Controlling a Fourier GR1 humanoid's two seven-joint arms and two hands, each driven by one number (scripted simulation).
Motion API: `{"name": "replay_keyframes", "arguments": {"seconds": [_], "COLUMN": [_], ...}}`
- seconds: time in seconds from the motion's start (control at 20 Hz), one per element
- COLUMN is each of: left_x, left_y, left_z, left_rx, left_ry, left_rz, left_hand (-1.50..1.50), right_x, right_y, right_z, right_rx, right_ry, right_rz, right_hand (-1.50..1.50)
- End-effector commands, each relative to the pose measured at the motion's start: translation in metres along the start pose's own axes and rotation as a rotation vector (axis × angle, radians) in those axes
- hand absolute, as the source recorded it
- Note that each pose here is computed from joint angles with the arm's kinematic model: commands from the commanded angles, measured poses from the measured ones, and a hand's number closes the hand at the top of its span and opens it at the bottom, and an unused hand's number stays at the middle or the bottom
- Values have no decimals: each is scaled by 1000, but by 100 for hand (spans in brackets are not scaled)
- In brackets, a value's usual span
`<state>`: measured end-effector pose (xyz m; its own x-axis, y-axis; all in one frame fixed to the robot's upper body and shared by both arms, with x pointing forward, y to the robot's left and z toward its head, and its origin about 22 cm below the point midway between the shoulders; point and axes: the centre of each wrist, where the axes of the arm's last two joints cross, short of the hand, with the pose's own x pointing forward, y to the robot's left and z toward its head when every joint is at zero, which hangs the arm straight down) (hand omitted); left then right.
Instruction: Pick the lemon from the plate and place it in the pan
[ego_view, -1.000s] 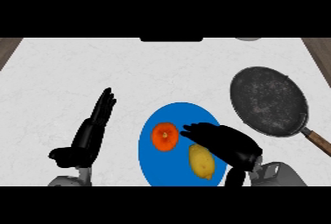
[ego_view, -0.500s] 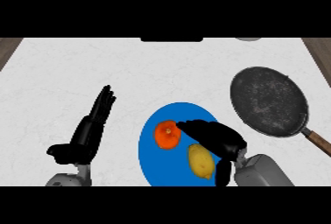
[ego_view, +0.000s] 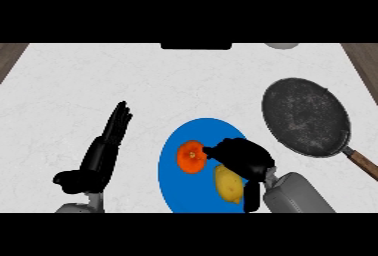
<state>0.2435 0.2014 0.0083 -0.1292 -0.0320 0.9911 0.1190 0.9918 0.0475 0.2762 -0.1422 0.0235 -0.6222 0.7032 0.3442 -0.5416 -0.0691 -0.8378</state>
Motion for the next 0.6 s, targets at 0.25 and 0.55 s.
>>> {"name": "replay_keyframes", "arguments": {"seconds": [0.25,0.55], "left_x": [-1,11], "left_y": [8,2], "left_z": [3,-2], "left_rx": [3,38], "left_ry": [20,-3], "left_rz": [-7,-15], "left_hand": [0,0], "right_x": [0,41], "right_y": [30,28], "right_z": [-4,40], "right_rx": [-110,-246], "right_ry": [-26,214], "right_rz": [35,-84], "right_hand": [150,150]}}
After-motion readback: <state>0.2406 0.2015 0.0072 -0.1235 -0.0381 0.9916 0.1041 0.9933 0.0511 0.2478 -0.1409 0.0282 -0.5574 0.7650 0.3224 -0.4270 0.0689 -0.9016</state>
